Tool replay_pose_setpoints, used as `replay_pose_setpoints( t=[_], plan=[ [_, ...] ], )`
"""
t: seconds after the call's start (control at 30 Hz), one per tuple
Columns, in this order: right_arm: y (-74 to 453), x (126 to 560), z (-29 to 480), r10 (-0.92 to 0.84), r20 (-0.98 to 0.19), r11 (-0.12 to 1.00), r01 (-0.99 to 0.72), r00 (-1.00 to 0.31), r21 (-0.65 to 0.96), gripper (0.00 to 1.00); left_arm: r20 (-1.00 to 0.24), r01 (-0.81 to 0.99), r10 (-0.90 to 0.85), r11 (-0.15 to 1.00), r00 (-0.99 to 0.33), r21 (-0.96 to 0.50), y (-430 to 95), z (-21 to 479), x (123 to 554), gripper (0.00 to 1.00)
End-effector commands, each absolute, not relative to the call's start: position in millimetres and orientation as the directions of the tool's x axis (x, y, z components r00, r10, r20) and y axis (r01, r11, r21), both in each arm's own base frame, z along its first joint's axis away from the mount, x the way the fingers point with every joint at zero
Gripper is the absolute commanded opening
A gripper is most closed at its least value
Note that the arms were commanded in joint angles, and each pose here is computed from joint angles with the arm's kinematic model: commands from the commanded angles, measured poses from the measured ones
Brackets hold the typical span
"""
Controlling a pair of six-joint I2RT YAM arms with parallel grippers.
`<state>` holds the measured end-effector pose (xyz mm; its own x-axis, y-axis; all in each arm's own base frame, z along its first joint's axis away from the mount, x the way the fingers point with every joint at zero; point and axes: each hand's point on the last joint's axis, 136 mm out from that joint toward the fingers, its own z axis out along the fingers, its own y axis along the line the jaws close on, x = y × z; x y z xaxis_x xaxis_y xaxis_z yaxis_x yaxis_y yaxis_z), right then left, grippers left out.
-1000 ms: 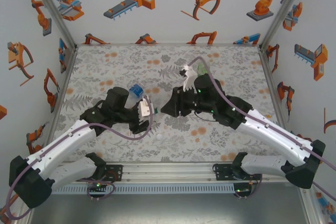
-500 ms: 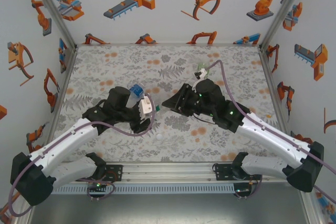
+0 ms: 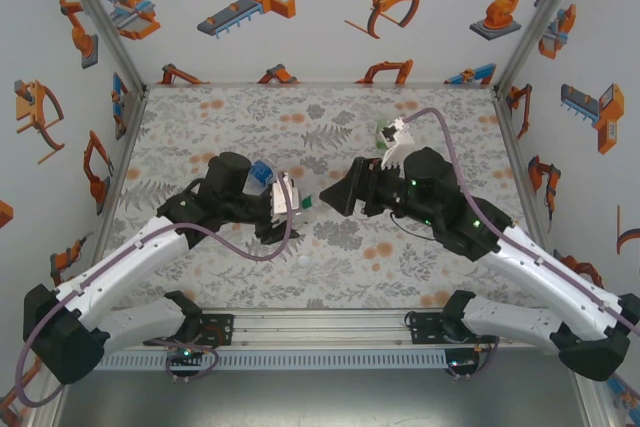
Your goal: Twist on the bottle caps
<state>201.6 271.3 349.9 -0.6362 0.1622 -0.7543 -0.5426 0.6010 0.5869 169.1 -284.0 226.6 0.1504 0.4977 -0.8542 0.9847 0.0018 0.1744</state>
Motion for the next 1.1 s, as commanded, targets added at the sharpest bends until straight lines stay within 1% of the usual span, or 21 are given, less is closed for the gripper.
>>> replay_pose_setpoints(
  t=[0.0, 0.07, 0.13, 0.17, 0.23, 0.3, 0.37, 0.4, 0.5, 0.57, 0.63, 0.83, 1.0, 1.07],
  plan=[
    [268, 186, 382, 0.051, -0.905, 0.547, -0.747, -0.422, 0.379, 0.70, -0.872, 0.978, 0.446, -0.057, 0.203, 0.198, -289, 242, 160, 0.00],
    [265, 177, 394, 0.010, -0.953, 0.515, -0.816, -0.302, 0.264, 0.65, -0.871, 0.980, 0.450, -0.064, 0.198, 0.189, -287, 243, 157, 0.00],
    [264, 169, 400, -0.028, -0.980, 0.484, -0.860, -0.199, 0.161, 0.63, -0.869, 0.980, 0.455, -0.070, 0.196, 0.185, -285, 244, 154, 0.00],
    [266, 163, 401, -0.059, -0.989, 0.447, -0.889, -0.137, 0.097, 0.63, -0.867, 0.980, 0.458, -0.078, 0.198, 0.183, -284, 244, 152, 0.00],
    [272, 145, 399, -0.130, -0.991, 0.338, -0.941, -0.016, -0.029, 0.62, -0.857, 0.978, 0.471, -0.097, 0.210, 0.187, -280, 242, 147, 0.00],
    [277, 137, 395, -0.198, -0.979, 0.261, -0.959, 0.056, -0.108, 0.62, -0.839, 0.976, 0.499, -0.118, 0.220, 0.185, -275, 237, 143, 0.00],
    [282, 123, 387, -0.270, -0.950, 0.134, -0.971, 0.156, -0.197, 0.61, -0.813, 0.972, 0.533, -0.137, 0.234, 0.190, -269, 232, 140, 0.00],
    [284, 122, 383, -0.291, -0.938, 0.102, -0.969, 0.188, -0.226, 0.61, -0.803, 0.971, 0.547, -0.142, 0.237, 0.190, -267, 229, 140, 0.00],
    [292, 121, 377, -0.317, -0.921, 0.045, -0.966, 0.227, -0.254, 0.61, -0.774, 0.970, 0.584, -0.144, 0.244, 0.197, -263, 216, 143, 0.00],
    [298, 116, 372, -0.310, -0.915, -0.014, -0.964, 0.257, -0.266, 0.61, -0.767, 0.971, 0.596, -0.142, 0.237, 0.190, -263, 209, 143, 0.00],
    [301, 113, 367, -0.305, -0.909, -0.051, -0.958, 0.283, -0.281, 0.61, -0.765, 0.972, 0.599, -0.140, 0.237, 0.191, -262, 210, 143, 0.00],
    [308, 116, 356, -0.301, -0.911, -0.066, -0.959, 0.282, -0.275, 0.60, -0.764, 0.969, 0.596, -0.131, 0.245, 0.209, -262, 212, 144, 0.00],
    [312, 114, 351, -0.304, -0.914, -0.093, -0.964, 0.267, -0.250, 0.54, -0.768, 0.968, 0.591, -0.128, 0.248, 0.215, -264, 215, 147, 0.00],
    [312, 113, 348, -0.310, -0.915, -0.099, -0.966, 0.260, -0.241, 0.53, -0.773, 0.968, 0.585, -0.121, 0.247, 0.218, -266, 216, 149, 0.00]
  ],
)
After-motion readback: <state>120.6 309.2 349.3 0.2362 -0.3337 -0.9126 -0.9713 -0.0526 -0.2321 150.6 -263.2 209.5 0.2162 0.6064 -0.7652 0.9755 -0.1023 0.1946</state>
